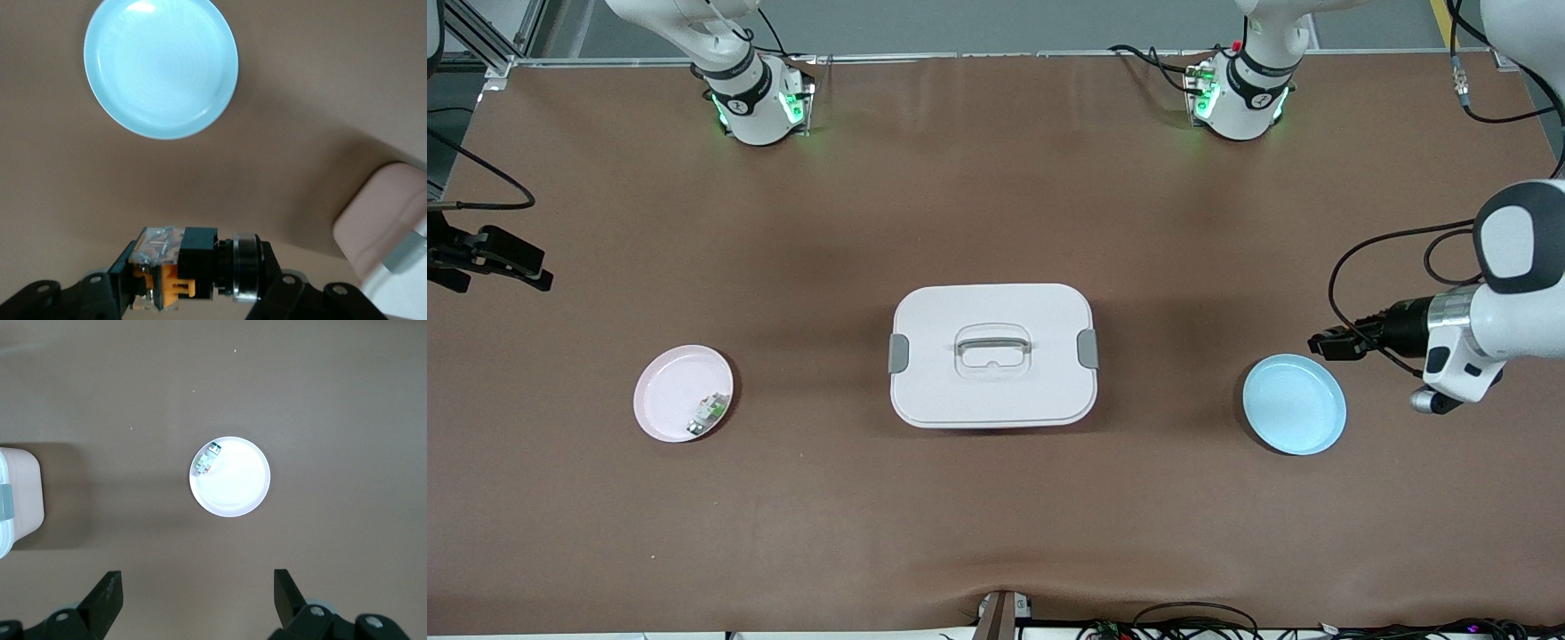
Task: Transfer orange switch to right arm and place
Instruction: 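Lift the orange switch with the left gripper and carry it over the box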
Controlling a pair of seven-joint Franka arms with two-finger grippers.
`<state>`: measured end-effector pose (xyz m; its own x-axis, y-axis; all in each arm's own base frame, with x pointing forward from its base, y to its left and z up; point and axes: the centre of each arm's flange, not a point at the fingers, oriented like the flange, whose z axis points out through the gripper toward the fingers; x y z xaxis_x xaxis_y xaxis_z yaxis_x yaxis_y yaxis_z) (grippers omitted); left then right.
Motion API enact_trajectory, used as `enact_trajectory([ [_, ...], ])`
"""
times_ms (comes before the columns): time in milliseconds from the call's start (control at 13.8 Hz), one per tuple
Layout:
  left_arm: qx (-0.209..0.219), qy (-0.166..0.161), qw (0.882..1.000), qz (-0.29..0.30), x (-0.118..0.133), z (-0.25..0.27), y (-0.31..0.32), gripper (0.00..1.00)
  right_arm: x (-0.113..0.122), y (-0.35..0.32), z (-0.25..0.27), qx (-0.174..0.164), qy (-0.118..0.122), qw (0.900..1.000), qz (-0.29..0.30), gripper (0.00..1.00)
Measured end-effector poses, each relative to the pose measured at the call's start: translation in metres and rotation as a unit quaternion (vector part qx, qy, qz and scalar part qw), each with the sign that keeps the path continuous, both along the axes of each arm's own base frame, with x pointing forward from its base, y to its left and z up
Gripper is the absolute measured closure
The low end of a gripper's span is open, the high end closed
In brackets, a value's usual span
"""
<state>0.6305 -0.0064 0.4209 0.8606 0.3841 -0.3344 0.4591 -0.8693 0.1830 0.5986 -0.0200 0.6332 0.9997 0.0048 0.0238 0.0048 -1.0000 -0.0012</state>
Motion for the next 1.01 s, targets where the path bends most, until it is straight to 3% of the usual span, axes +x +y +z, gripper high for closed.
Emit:
enact_trajectory([
  [361,-0.053,0.03,0.994,0.088,-0.018,0.057,-0.077,0.28,0.0,-0.019,0.001,-0.001,-0.006,1.0,-0.016,0.0],
  [723,-0.053,0.051,0.984,0.16,-0.032,0.094,-0.181,0.28,0.001,-0.033,0.002,0.0,-0.013,1.0,-0.028,0.0],
  [1012,-0.048,0.058,0.973,0.219,-0.046,0.095,-0.259,0.28,0.003,-0.04,0.004,0.01,-0.027,0.999,-0.035,0.0],
])
